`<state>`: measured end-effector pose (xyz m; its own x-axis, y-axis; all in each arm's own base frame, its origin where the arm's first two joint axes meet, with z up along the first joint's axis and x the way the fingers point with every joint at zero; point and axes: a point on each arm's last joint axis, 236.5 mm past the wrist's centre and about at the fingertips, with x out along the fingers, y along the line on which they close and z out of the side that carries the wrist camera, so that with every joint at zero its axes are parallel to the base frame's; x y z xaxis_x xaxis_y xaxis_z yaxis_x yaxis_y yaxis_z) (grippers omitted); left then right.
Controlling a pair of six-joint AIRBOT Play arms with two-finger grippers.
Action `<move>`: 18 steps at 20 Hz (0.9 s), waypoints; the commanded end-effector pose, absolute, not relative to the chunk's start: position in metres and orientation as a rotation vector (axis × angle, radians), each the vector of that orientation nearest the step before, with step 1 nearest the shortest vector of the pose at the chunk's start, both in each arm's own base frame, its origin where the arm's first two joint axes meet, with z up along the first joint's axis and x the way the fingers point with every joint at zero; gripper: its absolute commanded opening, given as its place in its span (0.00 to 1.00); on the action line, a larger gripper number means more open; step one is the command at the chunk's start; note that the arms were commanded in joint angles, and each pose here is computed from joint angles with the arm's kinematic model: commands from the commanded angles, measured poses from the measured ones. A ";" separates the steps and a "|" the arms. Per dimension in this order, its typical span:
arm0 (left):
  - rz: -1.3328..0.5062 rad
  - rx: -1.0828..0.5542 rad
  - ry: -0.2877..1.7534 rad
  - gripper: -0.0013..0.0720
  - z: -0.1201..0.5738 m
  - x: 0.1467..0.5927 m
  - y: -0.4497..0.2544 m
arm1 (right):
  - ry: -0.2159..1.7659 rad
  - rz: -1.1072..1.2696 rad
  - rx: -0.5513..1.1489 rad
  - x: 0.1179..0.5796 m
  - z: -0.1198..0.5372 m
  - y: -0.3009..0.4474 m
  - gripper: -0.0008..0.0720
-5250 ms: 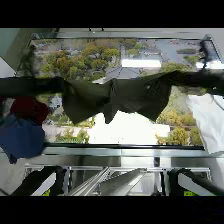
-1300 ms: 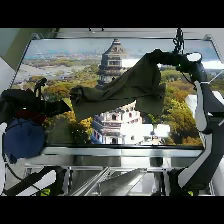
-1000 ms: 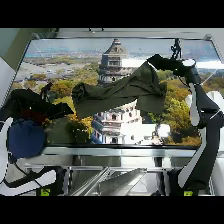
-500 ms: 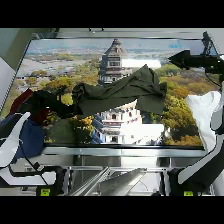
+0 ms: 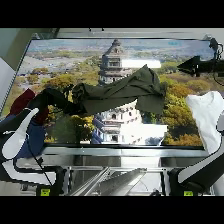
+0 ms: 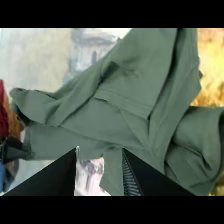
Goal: Fold the shirts.
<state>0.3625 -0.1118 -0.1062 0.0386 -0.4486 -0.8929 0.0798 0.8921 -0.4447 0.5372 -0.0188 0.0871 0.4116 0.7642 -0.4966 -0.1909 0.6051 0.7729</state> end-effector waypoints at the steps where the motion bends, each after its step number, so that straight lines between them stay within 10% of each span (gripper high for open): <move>1: -0.422 -0.298 1.401 0.55 -0.088 0.389 -0.116 | 1.026 0.622 0.680 0.530 0.071 -0.028 0.45; 2: -0.414 -0.297 1.385 0.18 -0.088 0.393 -0.115 | 1.042 0.617 0.676 0.527 0.067 -0.029 0.35; 3: -0.409 -0.296 1.375 0.05 -0.088 0.396 -0.114 | 1.068 0.605 0.670 0.524 0.059 -0.031 0.33; 18: -0.243 -0.333 1.362 0.04 -0.094 0.396 0.007 | 1.490 0.542 0.627 0.437 -0.075 0.003 0.33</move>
